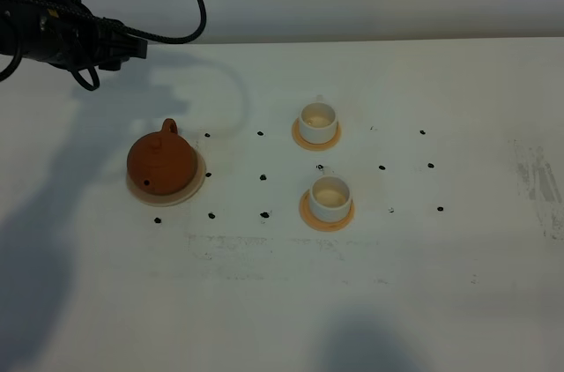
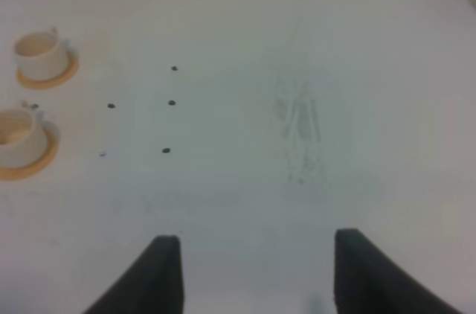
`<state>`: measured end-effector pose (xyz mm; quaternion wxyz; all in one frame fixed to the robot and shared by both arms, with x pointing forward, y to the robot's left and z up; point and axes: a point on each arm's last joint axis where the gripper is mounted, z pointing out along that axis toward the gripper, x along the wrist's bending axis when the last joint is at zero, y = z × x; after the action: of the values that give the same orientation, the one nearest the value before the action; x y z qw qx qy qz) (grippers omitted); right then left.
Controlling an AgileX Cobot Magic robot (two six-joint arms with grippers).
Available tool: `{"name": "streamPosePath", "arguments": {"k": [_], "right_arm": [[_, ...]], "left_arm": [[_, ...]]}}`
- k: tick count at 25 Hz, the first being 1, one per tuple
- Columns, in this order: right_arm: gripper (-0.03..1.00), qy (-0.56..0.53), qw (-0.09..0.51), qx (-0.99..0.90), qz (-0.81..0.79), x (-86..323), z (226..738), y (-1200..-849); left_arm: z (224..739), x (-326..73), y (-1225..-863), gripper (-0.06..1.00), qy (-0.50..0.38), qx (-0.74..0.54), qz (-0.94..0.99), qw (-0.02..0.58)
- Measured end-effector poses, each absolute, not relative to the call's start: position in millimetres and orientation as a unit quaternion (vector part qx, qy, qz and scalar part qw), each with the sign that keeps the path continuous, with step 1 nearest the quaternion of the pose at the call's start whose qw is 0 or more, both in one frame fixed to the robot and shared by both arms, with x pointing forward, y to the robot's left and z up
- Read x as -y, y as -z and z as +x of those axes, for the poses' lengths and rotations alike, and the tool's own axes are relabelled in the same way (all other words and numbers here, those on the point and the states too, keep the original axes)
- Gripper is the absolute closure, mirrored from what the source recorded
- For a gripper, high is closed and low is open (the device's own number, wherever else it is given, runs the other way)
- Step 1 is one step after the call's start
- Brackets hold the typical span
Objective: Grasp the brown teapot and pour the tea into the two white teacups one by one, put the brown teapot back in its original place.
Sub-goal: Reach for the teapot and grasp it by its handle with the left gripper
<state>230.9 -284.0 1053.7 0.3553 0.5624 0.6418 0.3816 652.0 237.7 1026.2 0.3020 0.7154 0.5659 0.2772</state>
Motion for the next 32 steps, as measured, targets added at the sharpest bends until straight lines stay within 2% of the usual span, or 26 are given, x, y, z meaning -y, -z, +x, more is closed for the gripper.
{"name": "streamPosePath", "arguments": {"k": [13,19,27,32], "right_arm": [[0.53,-0.38,0.357,-0.642,0.563,284.3,230.9,-1053.7],[0.53,-0.38,0.357,-0.642,0.563,284.3,231.0,-1053.5],[0.53,-0.381,0.356,-0.642,0.563,284.2,231.0,-1053.6],[0.53,-0.381,0.356,-0.642,0.563,284.2,231.0,-1053.6]], "left_arm": [[658.8,-224.8,-1035.2,0.39,-0.265,-0.554,0.733,0.293],[675.4,-198.9,-1019.9,0.39,-0.238,-0.543,0.755,0.28],[709.4,-178.3,-980.2,0.39,-0.178,-0.579,0.759,0.238],[709.5,-175.4,-975.1,0.39,-0.145,-0.613,0.739,0.237]]}}
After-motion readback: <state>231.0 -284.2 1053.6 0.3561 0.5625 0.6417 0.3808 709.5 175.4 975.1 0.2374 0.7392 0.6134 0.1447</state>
